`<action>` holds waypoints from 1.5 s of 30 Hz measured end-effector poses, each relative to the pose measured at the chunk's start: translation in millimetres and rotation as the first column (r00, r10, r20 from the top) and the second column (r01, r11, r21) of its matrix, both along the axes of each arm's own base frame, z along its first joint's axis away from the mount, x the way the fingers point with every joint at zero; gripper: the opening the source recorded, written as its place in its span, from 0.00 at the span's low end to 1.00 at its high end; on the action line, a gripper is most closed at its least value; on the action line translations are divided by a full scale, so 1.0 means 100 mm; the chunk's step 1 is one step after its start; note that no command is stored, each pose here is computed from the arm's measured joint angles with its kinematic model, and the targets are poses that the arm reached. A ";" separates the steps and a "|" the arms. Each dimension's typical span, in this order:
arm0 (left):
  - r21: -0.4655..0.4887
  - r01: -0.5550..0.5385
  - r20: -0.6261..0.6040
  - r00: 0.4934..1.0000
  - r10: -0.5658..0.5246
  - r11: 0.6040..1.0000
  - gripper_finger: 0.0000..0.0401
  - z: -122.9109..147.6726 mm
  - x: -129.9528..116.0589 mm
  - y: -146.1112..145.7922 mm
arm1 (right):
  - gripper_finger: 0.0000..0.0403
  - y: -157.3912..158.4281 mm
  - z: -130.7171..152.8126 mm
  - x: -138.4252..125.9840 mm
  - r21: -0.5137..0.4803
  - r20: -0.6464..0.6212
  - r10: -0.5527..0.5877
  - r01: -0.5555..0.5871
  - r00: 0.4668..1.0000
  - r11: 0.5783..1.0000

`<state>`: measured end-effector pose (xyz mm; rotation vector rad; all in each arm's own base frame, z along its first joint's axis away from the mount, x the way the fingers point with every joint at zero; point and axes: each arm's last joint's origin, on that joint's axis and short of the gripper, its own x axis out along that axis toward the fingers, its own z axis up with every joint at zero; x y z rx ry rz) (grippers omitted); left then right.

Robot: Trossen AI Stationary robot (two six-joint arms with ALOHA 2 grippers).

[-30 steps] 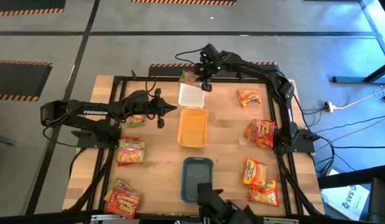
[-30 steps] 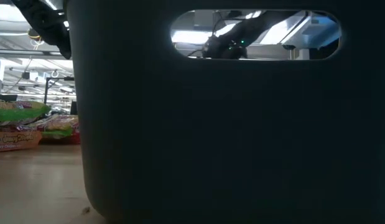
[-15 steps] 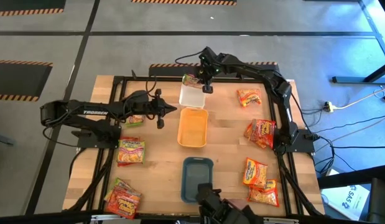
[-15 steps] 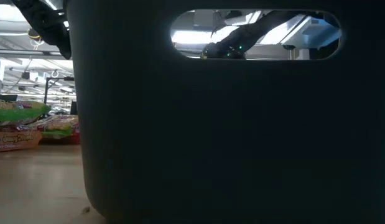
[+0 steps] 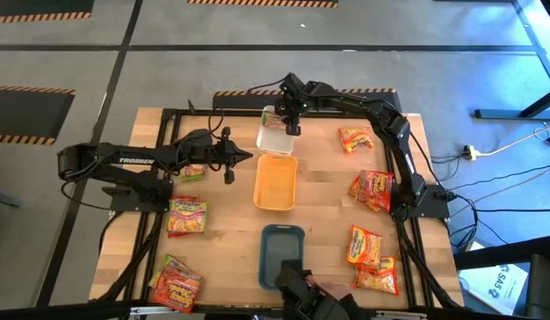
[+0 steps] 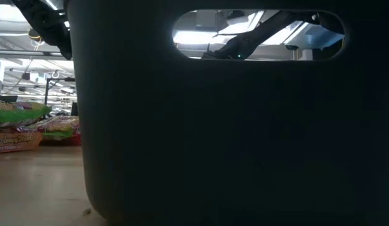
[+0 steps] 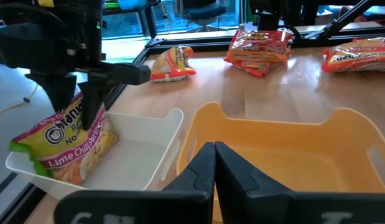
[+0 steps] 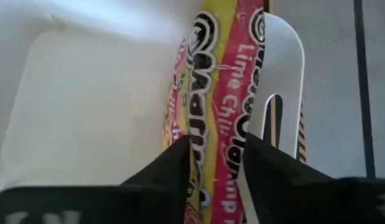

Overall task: Sort Maruchan noodles
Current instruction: Put the green noodle pack into the white bin

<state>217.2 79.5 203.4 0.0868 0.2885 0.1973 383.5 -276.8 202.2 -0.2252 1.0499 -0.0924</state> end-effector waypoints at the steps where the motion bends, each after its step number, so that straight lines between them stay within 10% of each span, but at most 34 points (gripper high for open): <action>1: 0.000 0.000 0.000 1.000 0.000 1.000 0.00 0.00 0.00 0.00 | 0.37 0.00 0.00 0.01 -0.004 0.005 -0.002 0.002 1.000 1.000; 14: 0.002 -0.009 0.000 1.000 0.009 1.000 0.00 0.00 0.00 0.00 | 0.47 0.13 0.51 -0.08 -0.021 0.053 -0.029 0.030 0.998 0.999; 22: 0.025 -0.113 -0.025 0.993 0.114 0.993 0.08 -0.01 -0.01 0.03 | 0.47 0.59 0.95 -0.36 0.147 0.069 0.010 -0.020 0.998 0.989; 33: 0.011 -0.382 -0.421 0.837 0.351 0.924 0.38 0.16 -0.05 0.12 | 0.47 1.40 0.59 -0.94 0.048 0.177 0.041 -0.050 0.983 0.998; 40: -0.059 -0.652 -0.664 0.592 0.458 0.756 0.42 0.42 -0.30 0.20 | 0.47 1.63 0.38 -1.39 0.036 0.343 0.015 -0.029 0.939 0.999; 45: -0.060 -0.837 -0.761 0.392 0.517 0.544 0.41 0.30 -0.50 0.21 | 0.47 1.71 0.21 -1.52 0.029 0.408 0.042 -0.059 0.912 0.998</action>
